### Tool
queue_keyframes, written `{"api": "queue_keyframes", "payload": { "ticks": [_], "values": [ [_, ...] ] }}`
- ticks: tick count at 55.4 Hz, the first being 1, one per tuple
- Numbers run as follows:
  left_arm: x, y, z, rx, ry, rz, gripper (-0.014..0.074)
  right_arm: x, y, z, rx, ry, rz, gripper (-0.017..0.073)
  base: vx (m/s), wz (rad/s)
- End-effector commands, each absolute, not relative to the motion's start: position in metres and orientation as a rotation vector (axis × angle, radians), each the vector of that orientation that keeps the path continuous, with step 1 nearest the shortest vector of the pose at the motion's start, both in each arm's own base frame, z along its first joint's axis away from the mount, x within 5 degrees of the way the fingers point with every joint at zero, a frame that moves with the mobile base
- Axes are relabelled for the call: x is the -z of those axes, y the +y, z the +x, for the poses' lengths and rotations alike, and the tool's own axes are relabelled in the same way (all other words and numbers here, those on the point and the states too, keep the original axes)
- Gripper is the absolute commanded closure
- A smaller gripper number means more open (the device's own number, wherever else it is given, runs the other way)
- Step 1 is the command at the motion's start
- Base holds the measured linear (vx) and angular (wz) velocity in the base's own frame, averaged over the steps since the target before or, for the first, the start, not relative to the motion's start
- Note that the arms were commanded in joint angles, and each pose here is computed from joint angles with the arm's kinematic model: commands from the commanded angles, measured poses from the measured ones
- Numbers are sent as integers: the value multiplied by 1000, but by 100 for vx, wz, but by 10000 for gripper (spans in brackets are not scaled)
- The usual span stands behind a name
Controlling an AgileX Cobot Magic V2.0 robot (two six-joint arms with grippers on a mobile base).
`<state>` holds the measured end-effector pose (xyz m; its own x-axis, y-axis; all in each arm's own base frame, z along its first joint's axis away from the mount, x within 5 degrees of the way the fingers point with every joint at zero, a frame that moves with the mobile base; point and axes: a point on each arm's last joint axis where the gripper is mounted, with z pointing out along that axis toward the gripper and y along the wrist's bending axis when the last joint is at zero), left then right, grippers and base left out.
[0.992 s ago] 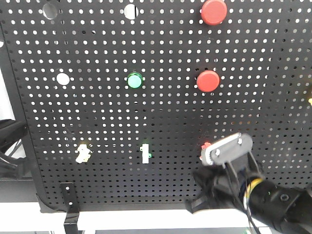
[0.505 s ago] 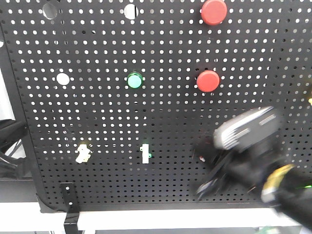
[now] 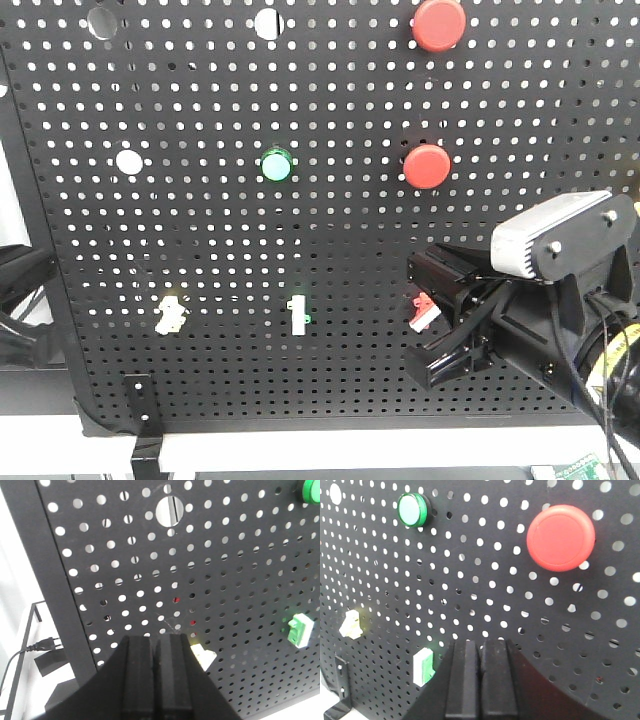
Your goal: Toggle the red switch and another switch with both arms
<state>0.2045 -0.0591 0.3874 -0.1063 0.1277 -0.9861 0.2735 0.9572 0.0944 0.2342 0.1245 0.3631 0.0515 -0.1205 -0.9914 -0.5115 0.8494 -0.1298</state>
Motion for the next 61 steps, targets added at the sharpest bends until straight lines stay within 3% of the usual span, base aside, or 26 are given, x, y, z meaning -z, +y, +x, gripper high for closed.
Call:
{"api": "queue_keyframes", "payload": {
  "ticks": [1, 6, 8, 23, 36, 44, 61],
  "values": [
    [-407, -59, 201, 160, 1565, 282, 591, -386, 123, 229, -339, 1377, -509, 566, 0, 0],
    [-400, -58, 198, 95, 1566, 345, 591, -386, 123, 229, -339, 1377, -509, 566, 0, 0],
    [-380, -45, 164, 32, 1521, 384, 591, -386, 123, 229, -339, 1377, -509, 566, 0, 0],
    [-292, -6, 90, -26, 1534, 132, 591, -386, 123, 229, -339, 1377, -509, 566, 0, 0],
    [-219, -1, 58, -28, 1495, 57, 591, -386, 123, 229, -339, 1377, -509, 566, 0, 0],
    [-197, -1, 56, 33, 1514, 5, 591, -386, 123, 229, -339, 1379, -509, 566, 0, 0],
    [-196, -1, 57, 59, 1546, -23, 591, -386, 123, 229, -339, 1377, -509, 566, 0, 0]
  ]
}}
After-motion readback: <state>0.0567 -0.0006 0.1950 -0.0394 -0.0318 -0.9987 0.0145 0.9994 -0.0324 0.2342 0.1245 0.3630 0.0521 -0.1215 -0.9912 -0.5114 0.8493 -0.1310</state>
